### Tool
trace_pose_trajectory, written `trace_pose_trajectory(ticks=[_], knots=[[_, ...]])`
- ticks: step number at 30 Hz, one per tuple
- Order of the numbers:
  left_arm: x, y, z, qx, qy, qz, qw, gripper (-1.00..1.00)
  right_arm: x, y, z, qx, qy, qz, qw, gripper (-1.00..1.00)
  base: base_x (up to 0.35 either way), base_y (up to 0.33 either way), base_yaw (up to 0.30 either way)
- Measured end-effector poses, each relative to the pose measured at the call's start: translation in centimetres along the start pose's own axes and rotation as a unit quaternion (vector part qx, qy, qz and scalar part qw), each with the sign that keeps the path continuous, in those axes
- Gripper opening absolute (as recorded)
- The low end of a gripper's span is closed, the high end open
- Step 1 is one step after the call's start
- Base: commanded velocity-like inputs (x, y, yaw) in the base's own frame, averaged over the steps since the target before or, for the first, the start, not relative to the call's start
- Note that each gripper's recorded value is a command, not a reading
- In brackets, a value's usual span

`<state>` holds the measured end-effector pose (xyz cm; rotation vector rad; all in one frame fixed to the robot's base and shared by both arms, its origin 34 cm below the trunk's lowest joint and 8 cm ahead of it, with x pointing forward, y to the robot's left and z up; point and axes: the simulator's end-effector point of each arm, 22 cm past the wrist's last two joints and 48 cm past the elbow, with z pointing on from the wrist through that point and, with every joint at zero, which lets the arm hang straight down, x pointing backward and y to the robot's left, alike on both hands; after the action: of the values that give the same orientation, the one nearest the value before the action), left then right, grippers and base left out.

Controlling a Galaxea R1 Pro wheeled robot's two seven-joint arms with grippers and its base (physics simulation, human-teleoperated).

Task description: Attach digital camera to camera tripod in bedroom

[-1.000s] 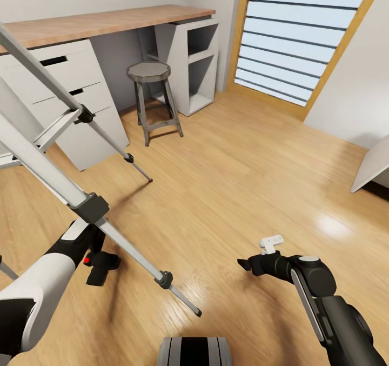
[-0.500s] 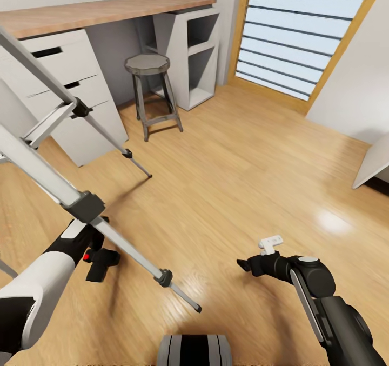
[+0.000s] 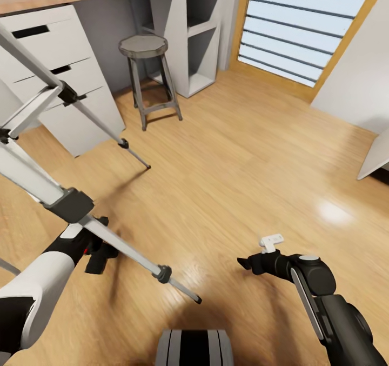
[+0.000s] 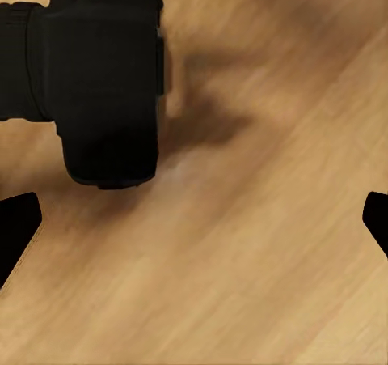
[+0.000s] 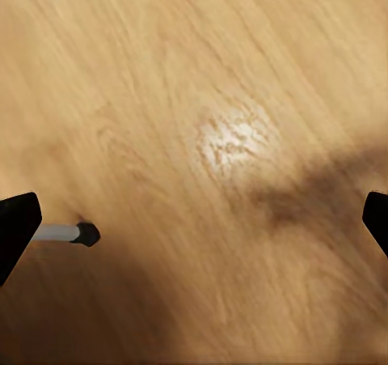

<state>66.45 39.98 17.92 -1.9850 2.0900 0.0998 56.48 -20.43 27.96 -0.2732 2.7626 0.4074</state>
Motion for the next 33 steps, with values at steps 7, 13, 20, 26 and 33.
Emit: trace_pose_trajectory(ticks=[7, 13, 20, 26, 33], knots=[[0.4, 1.2, 1.6, -0.015, 0.000, 0.004, 0.9999, 1.00, -2.2, -1.3, 0.6, 0.008, -0.013, 0.002, 0.9999, 1.00, 0.000, 0.000, 0.000], [0.6, 1.5, 1.8, -0.019, 0.001, 0.005, 0.9998, 1.00, -8.6, -3.8, -0.9, 0.028, -0.065, 0.011, 0.9974, 1.00, 0.000, 0.000, 0.000], [0.7, 1.9, 1.8, -0.029, 0.002, 0.005, 0.9996, 1.00, -18.0, -5.6, -4.4, 0.045, -0.140, 0.010, 0.9890, 1.00, 0.000, 0.000, 0.000], [0.9, 2.2, 1.7, -0.036, 0.002, 0.007, 0.9993, 1.00, -23.2, -5.8, -6.9, 0.049, -0.186, 0.001, 0.9813, 1.00, 0.000, 0.000, 0.000], [0.9, 2.3, 1.7, -0.038, 0.003, 0.007, 0.9993, 1.00, -26.5, -5.4, -8.6, 0.048, -0.216, -0.006, 0.9752, 1.00, 0.000, 0.000, 0.000]])
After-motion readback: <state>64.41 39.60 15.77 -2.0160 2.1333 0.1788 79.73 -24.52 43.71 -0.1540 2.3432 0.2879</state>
